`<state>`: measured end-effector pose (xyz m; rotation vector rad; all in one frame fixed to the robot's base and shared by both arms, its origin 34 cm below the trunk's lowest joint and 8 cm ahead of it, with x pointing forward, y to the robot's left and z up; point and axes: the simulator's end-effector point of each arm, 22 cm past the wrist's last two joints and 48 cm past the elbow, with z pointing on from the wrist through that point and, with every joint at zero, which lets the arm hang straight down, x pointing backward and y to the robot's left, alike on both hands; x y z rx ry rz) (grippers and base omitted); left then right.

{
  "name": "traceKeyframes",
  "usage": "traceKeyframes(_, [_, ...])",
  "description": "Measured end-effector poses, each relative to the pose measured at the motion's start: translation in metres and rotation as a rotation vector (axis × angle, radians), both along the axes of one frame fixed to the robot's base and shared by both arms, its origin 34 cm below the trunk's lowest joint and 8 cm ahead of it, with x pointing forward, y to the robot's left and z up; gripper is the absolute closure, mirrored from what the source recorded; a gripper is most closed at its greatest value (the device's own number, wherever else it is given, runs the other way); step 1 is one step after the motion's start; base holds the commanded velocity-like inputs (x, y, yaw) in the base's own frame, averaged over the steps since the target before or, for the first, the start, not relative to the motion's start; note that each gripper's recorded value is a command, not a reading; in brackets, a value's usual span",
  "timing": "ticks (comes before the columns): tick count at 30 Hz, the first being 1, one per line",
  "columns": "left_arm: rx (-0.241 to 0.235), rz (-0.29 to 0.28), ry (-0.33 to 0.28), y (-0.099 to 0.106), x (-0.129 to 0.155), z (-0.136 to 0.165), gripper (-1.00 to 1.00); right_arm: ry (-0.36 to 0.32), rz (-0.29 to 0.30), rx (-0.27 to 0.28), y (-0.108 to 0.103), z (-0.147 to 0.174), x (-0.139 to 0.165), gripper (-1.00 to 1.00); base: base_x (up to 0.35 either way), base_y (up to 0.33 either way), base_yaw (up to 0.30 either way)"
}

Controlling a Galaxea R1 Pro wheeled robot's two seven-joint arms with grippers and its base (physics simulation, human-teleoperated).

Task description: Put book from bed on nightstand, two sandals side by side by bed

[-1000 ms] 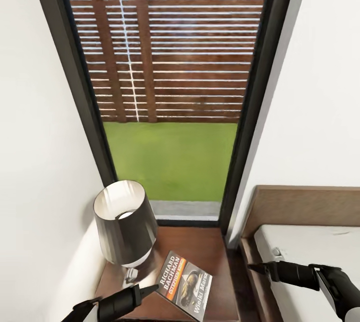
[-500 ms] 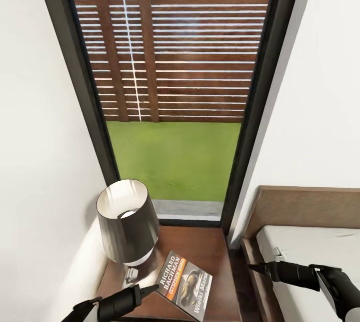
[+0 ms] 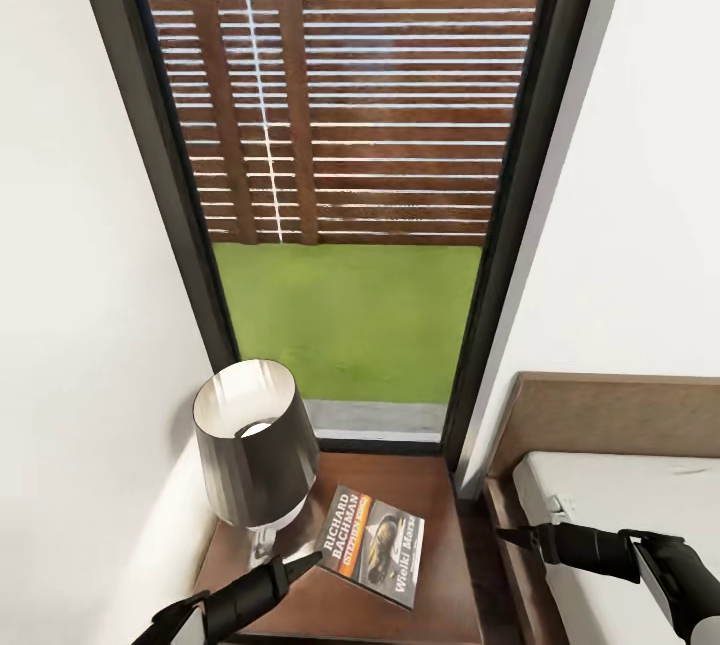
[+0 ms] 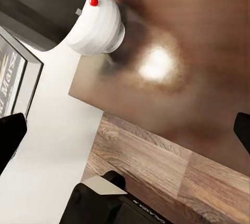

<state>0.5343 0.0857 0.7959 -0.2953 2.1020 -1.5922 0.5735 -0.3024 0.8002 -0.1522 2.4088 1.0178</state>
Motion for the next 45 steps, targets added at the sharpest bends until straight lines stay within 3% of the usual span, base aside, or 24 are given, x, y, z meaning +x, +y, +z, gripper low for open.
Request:
traceKeyframes(29, [-0.009, 0.017, -0.004, 0.002, 0.007, -0.01, 1.0, 0.0, -0.006, -0.002, -0.004, -0.011, 0.004, -1.0, 0.0, 0.0, 0.0])
traceKeyframes(34, [-0.01, 0.017, -0.004, 0.002, 0.009, -0.016, 1.0, -0.004, -0.028, -0.053, -0.046, -0.01, 0.004, -1.0, 0.0, 0.0, 0.0])
traceKeyframes(36, [-0.01, 0.016, -0.004, 0.002, 0.009, -0.018, 1.0, -0.017, -0.019, -0.023, -0.053, 0.0, 0.003, -1.0, 0.0, 0.0, 0.0])
traceKeyframes(37, [-0.009, 0.017, -0.004, 0.002, 0.009, -0.019, 1.0, -0.028, -0.001, 0.022, -0.05, 0.009, 0.001, -1.0, 0.0, 0.0, 0.0])
traceKeyframes(40, [-0.008, 0.017, -0.004, 0.002, 0.01, -0.023, 1.0, -0.031, 0.002, 0.082, -0.047, 0.023, 0.004, -1.0, 0.0, 0.0, 0.0])
traceKeyframes(45, [-0.008, 0.017, -0.004, 0.002, 0.011, -0.029, 1.0, -0.052, -0.01, 0.088, -0.048, 0.063, 0.033, -1.0, 0.0, 0.0, 0.0])
